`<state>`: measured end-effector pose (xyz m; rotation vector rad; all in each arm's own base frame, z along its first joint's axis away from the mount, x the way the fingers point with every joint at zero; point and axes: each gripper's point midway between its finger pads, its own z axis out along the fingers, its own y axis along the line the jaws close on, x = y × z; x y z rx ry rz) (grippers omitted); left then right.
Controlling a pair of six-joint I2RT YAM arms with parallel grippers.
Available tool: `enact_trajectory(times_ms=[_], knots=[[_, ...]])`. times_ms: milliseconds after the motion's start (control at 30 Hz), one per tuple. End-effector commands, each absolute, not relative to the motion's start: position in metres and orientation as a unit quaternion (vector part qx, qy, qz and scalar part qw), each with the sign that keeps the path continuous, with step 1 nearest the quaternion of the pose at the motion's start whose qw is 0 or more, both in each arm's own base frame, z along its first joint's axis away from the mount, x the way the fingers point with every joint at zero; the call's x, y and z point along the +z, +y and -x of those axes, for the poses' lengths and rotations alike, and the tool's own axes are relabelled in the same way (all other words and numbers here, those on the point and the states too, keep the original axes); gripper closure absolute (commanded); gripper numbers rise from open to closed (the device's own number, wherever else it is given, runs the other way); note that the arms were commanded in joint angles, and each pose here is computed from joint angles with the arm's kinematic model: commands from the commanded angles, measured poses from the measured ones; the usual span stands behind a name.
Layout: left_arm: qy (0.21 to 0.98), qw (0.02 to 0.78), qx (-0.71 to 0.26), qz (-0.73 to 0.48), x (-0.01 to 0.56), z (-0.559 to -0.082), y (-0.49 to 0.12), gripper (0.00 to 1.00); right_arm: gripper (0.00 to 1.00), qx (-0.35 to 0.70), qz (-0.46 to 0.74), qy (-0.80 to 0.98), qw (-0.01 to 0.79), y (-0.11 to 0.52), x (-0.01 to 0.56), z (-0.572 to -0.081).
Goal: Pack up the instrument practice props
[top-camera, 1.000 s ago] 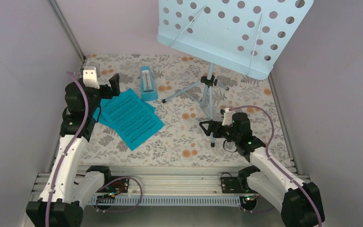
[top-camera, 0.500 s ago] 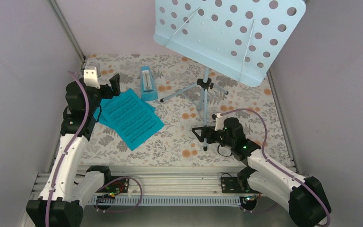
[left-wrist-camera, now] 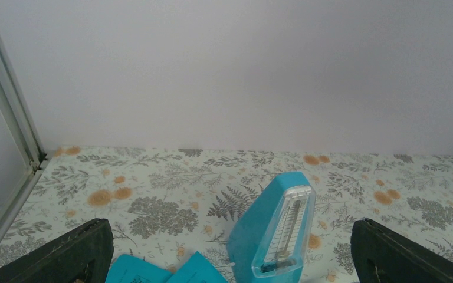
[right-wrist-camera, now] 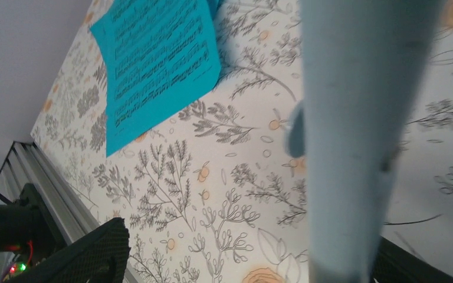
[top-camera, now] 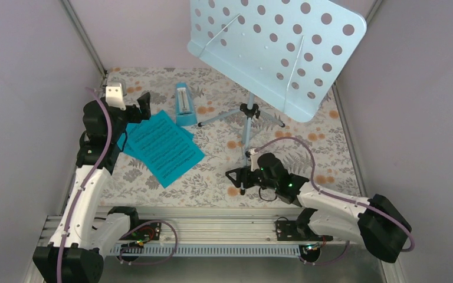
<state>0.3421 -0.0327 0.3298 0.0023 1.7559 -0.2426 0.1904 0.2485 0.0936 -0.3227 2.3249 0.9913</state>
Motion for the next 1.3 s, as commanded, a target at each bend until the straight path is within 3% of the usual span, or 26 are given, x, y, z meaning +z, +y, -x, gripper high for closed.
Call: enact_trajectory(times_ms=[0, 100, 300, 500, 767, 1133, 1267], knots=[[0.763, 0.638, -0.108, -0.004, 0.337, -0.342, -0.033, 0.00, 0.19, 0.390, 0.132, 0.855, 0.315, 0.278, 0.117, -0.190], [0.763, 0.637, -0.108, -0.004, 0.336, -0.343, -0.033, 0.00, 0.17, 0.385, 0.138, 0.857, 0.315, 0.286, 0.117, -0.188], [0.764, 0.637, -0.106, -0.002, 0.336, -0.343, -0.032, 0.00, 0.00, 0.342, 0.122, 0.873, 0.325, 0.261, 0.113, -0.188], [0.763, 0.637, -0.110, -0.004, 0.336, -0.342, -0.034, 0.00, 0.00, 0.325, 0.095, 0.874, 0.350, 0.215, 0.124, -0.194], [0.764, 0.636, -0.109, -0.003, 0.335, -0.343, -0.034, 0.00, 0.00, 0.380, 0.062, 0.833, 0.396, 0.175, 0.178, -0.238], [0.762, 0.638, -0.110, -0.004, 0.338, -0.341, -0.034, 0.00, 0.08, 0.498, 0.048, 0.749, 0.434, 0.149, 0.268, -0.273], [0.762, 0.638, -0.112, -0.004, 0.338, -0.341, -0.034, 0.00, 0.22, 0.498, 0.074, 0.735, 0.454, 0.151, 0.285, -0.282]])
